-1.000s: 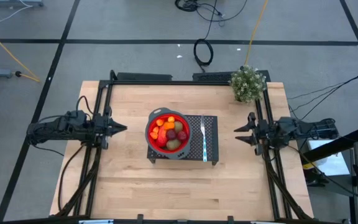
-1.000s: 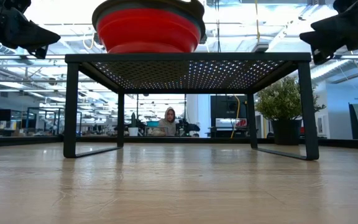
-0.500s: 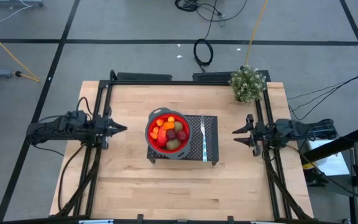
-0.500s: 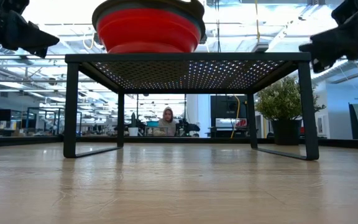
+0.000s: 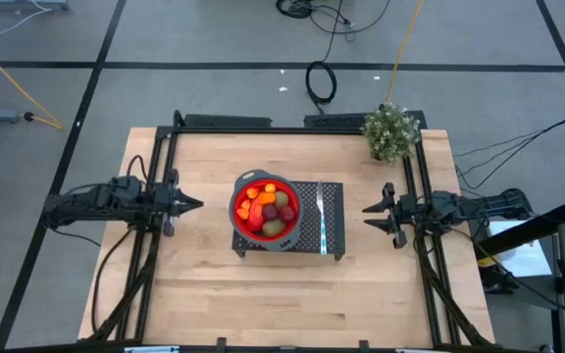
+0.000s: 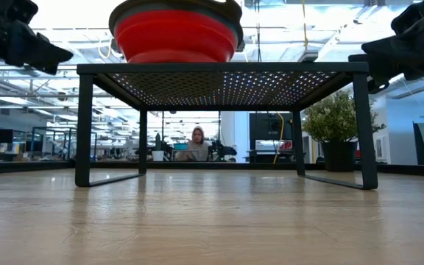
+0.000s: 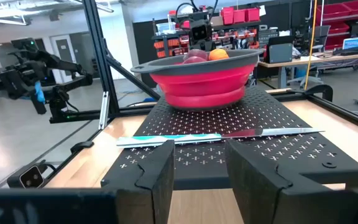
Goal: Pick & Place Fruit
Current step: Return to Home Position
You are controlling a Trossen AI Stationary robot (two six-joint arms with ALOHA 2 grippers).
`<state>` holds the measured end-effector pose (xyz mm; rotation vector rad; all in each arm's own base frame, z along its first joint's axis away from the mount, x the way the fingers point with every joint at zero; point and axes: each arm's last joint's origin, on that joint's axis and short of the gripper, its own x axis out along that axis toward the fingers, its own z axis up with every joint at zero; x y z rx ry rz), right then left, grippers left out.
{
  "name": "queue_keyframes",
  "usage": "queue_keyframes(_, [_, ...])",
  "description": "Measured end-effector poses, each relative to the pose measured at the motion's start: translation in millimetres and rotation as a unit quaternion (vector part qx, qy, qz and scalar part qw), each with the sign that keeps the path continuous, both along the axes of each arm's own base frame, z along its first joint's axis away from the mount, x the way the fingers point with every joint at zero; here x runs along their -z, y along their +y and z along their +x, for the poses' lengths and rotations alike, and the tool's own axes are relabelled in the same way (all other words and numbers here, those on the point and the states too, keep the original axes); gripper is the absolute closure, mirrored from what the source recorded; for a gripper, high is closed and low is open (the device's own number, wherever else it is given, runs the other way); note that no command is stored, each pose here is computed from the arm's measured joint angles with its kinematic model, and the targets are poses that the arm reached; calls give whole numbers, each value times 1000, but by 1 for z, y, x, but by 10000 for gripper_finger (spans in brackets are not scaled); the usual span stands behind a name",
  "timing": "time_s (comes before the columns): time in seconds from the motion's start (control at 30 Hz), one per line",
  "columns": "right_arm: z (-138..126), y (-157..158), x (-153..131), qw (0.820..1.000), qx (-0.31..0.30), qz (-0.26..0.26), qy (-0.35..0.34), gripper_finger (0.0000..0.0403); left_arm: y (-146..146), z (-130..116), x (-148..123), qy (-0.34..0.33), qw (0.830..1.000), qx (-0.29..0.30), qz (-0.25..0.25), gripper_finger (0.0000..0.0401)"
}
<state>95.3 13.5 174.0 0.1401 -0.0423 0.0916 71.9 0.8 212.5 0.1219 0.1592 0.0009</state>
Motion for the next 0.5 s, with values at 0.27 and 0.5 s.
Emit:
queue_keyframes(0.27, [0, 0, 0, 1000, 0, 2, 2, 268, -1, 21, 39, -44, 999, 18, -8, 382])
queue_keyframes(0.5, [0, 0, 1, 1000, 1, 5, 3, 271, -2, 26, 42, -86, 995, 47, 36, 382])
